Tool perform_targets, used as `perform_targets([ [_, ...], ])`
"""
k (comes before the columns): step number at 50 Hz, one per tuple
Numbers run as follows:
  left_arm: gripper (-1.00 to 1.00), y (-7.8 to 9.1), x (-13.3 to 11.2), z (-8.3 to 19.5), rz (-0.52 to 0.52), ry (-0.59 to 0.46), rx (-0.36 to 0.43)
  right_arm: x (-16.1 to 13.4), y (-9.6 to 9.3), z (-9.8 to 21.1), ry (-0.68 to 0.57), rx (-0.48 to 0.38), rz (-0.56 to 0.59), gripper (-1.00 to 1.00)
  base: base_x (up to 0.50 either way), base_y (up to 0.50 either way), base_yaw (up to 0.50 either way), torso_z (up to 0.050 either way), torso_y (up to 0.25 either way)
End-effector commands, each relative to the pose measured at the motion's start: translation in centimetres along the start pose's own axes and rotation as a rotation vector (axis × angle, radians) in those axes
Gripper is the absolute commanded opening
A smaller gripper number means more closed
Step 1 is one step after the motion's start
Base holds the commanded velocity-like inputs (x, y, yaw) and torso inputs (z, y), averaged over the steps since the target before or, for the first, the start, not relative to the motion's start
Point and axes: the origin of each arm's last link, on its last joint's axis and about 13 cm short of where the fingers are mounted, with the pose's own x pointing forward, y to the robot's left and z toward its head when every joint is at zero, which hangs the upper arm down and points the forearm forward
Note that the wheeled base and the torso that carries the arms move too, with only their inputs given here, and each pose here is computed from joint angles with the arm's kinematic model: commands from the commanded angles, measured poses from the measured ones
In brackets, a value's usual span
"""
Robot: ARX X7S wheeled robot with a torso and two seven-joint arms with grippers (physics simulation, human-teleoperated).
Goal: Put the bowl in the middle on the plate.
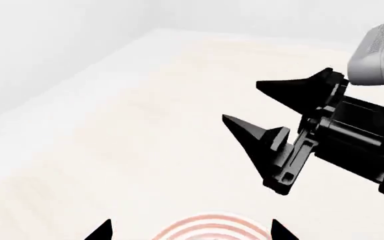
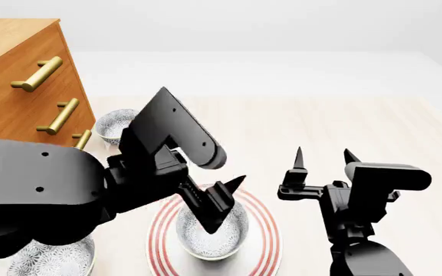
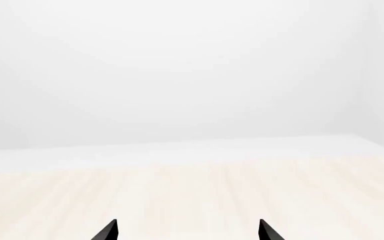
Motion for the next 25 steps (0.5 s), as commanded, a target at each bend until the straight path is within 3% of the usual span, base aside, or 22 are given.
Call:
perform_targets([
  [1,1.0,4.4,-0.9,-1.8,0.273,-0.278,-0.395,0.2,0.0,0.3,-0.007,-0.012,0.002,1.0,0.0,0.0,0.0,0.0,0.0],
  [6,1.0,4.7,-0.2,-3.3,0.423,-0.357,-0.507,0.5,0.1,0.9,-0.026,-0.065,0.011,1.0,0.0,0.0,0.0,0.0,0.0],
  [7,1.0,4.7,0.3,-3.8,0.54,-0.399,-0.436,0.7,0.1,1.3,-0.04,-0.089,0.012,1.0,0.0,0.0,0.0,0.0,0.0],
  [9,1.0,4.5,0.7,-4.3,0.546,-0.393,-0.453,1.1,0.0,2.0,-0.055,-0.1,0.013,1.0,0.0,0.0,0.0,0.0,0.0],
  [10,1.0,4.5,0.9,-4.4,0.6,-0.421,-0.394,1.3,0.0,2.5,-0.065,-0.11,0.014,1.0,0.0,0.0,0.0,0.0,0.0],
  [12,1.0,4.4,1.0,-4.3,0.568,-0.422,-0.474,1.9,-0.1,3.7,-0.085,-0.13,0.013,1.0,0.0,0.0,0.0,0.0,0.0],
  [13,1.0,4.4,1.2,-4.2,0.655,-0.454,-0.397,2.3,-0.1,4.5,-0.102,-0.152,0.016,1.0,0.0,0.0,0.0,0.0,0.0],
  [15,1.0,4.3,1.3,-3.5,0.692,-0.478,-0.346,3.2,0.1,7.0,-0.142,-0.184,0.03,1.0,0.0,0.0,0.0,0.0,0.0],
  [17,1.0,4.2,1.4,-3.1,0.681,-0.475,-0.357,3.6,0.1,8.2,-0.165,-0.193,0.031,1.0,0.0,0.0,0.0,0.0,0.0],
  [19,1.0,4.3,1.6,-2.6,0.739,-0.506,-0.296,4.1,0.1,9.6,-0.192,-0.204,0.026,1.0,0.0,0.0,0.0,0.0,0.0],
  [20,1.0,4.3,1.6,-2.4,0.719,-0.502,-0.313,4.3,0.1,10.3,-0.206,-0.213,0.026,1.0,0.0,0.0,0.0,0.0,0.0],
  [23,1.0,4.4,1.8,-2.0,0.739,-0.516,-0.27,4.6,0.4,12.2,-0.257,-0.244,0.035,1.0,0.0,0.0,0.0,0.0,0.0],
  [25,1.0,4.5,1.8,-1.7,0.79,-0.549,-0.256,4.7,0.6,12.9,-0.273,-0.256,0.045,1.0,0.0,0.0,0.0,0.0,0.0],
])
